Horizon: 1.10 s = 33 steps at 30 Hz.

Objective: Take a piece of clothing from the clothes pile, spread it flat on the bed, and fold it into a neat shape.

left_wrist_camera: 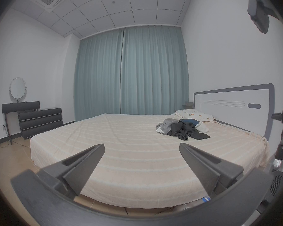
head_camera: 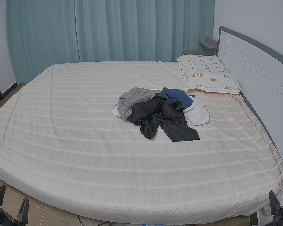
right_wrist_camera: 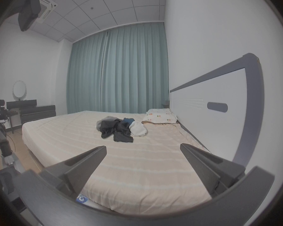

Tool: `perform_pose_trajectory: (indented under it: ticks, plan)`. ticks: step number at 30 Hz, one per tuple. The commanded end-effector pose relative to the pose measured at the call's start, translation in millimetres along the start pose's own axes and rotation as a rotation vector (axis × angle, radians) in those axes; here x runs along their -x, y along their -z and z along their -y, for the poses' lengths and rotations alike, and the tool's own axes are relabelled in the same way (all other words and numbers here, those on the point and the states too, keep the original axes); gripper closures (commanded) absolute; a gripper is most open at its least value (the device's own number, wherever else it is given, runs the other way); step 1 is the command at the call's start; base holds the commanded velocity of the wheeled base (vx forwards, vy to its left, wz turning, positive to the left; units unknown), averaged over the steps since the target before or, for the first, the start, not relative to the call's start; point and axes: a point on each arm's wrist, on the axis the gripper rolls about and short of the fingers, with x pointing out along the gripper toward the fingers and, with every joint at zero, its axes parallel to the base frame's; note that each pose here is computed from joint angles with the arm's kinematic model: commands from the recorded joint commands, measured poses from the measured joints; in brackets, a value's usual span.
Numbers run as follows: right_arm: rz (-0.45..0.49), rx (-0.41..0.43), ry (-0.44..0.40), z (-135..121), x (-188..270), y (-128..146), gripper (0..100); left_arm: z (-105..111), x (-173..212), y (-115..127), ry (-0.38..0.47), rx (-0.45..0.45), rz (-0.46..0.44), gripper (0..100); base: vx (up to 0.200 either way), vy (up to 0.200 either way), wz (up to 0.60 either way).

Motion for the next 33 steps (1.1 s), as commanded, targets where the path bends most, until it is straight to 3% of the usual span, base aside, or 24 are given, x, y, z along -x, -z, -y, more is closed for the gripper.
perform_pose_trajectory:
  ticks: [1, 7, 9, 10, 14, 18, 21, 25, 29, 33]
  plan:
    - [-0.069, 0.015, -0.068, 0.1, -18.3, -66.2, 0, 0.0, 0.0, 4.9, -0.001, 0.000, 0.000, 0, 0.000, 0.000, 0.00]
    - [-0.372, -0.013, -0.141, 4.4, -79.8, -60.8, 0, 0.0, 0.1, 4.4, -0.001, 0.000, 0.001, 0, 0.000, 0.000, 0.00]
    - [-0.401, -0.018, -0.147, 5.0, -88.1, -60.8, 0, 0.0, 0.1, 4.4, -0.001, 0.000, 0.001, 0, 0.000, 0.000, 0.00]
    - [-0.500, -0.033, -0.183, 5.2, -113.6, -55.8, 0, 0.0, 0.1, 4.4, -0.001, 0.000, 0.001, 0, 0.000, 0.000, 0.00]
    - [-0.629, -0.059, -0.218, 3.7, -181.8, -44.9, 0, 0.0, 0.1, 4.4, -0.001, 0.000, 0.001, 0, 0.000, 0.000, 0.00]
    - [-0.639, -0.137, -0.208, -3.6, -252.9, -28.7, 0, 0.0, 0.0, 4.9, -0.001, 0.000, 0.000, 0, 0.000, 0.000, 0.00]
    - [-0.643, -0.193, -0.136, -14.1, -302.1, -8.0, 0, 0.0, 0.1, 4.6, -0.001, 0.000, 0.000, 0, 0.000, 0.000, 0.00]
    - [-0.607, -0.222, -0.047, -25.6, -357.4, 12.4, 0, 0.0, 0.1, 4.4, -0.001, 0.000, 0.001, 0, 0.000, 0.000, 0.00]
    - [-0.584, -0.268, -0.016, -41.9, -401.3, 25.7, 0, 0.0, 0.1, 4.4, -0.001, 0.000, 0.001, 0, 0.000, 0.000, 0.00]
    - [-0.580, -0.262, 0.027, -49.1, -436.5, 50.2, 0, 0.0, 0.1, 4.4, -0.001, 0.000, 0.001, 0, 0.000, 0.000, 0.00]
